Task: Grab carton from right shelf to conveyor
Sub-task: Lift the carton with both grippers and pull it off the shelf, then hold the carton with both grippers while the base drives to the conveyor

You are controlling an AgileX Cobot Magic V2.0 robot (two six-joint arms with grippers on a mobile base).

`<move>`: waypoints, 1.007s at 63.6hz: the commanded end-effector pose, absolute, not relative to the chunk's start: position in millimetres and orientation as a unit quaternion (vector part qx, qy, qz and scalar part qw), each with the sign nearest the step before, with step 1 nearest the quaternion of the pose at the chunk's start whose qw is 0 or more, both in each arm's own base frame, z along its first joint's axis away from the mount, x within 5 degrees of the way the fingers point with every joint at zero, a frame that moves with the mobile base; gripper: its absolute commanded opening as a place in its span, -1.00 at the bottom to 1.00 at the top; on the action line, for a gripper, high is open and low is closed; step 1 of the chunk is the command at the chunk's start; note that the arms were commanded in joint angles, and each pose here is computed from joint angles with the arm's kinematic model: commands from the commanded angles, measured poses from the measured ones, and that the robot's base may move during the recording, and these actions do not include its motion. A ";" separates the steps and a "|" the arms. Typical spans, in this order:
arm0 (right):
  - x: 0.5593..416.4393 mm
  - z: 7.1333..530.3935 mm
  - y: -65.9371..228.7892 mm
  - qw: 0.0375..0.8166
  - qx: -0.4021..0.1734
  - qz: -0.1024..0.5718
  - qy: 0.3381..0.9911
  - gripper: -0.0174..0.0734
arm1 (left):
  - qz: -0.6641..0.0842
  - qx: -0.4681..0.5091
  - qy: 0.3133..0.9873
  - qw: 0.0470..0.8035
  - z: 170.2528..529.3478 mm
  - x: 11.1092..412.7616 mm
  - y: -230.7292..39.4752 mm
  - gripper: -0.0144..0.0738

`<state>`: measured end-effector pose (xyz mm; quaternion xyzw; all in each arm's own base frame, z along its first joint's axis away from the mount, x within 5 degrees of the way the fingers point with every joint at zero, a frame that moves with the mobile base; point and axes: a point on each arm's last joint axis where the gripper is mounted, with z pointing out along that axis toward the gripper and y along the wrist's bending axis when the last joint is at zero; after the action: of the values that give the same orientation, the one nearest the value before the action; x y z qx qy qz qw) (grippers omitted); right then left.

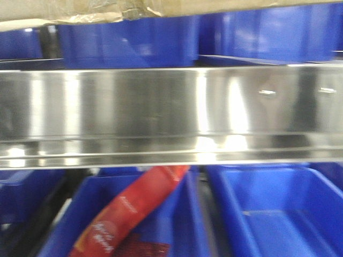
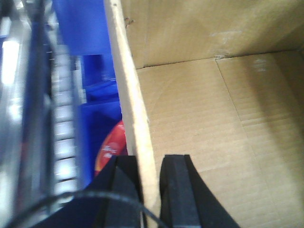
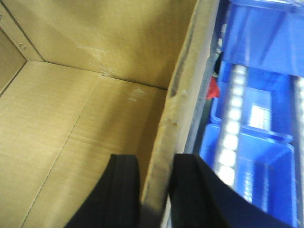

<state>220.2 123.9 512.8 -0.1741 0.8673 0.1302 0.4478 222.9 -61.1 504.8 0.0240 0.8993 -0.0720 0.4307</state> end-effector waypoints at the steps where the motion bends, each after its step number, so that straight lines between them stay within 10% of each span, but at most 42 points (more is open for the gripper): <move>1: 218.6 522.1 121.1 0.483 -0.178 0.129 0.847 -0.76 | -0.086 0.031 0.889 0.449 511.1 218.7 -63.3 -0.69; 64: 218.6 522.1 121.1 0.483 -0.178 0.129 0.847 -0.76 | -0.086 0.031 0.889 0.449 511.1 218.7 -63.3 -0.69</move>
<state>220.3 124.0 512.9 -0.1741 0.8670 0.1303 0.4484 222.9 -61.1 504.8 0.0240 0.8993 -0.0720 0.4307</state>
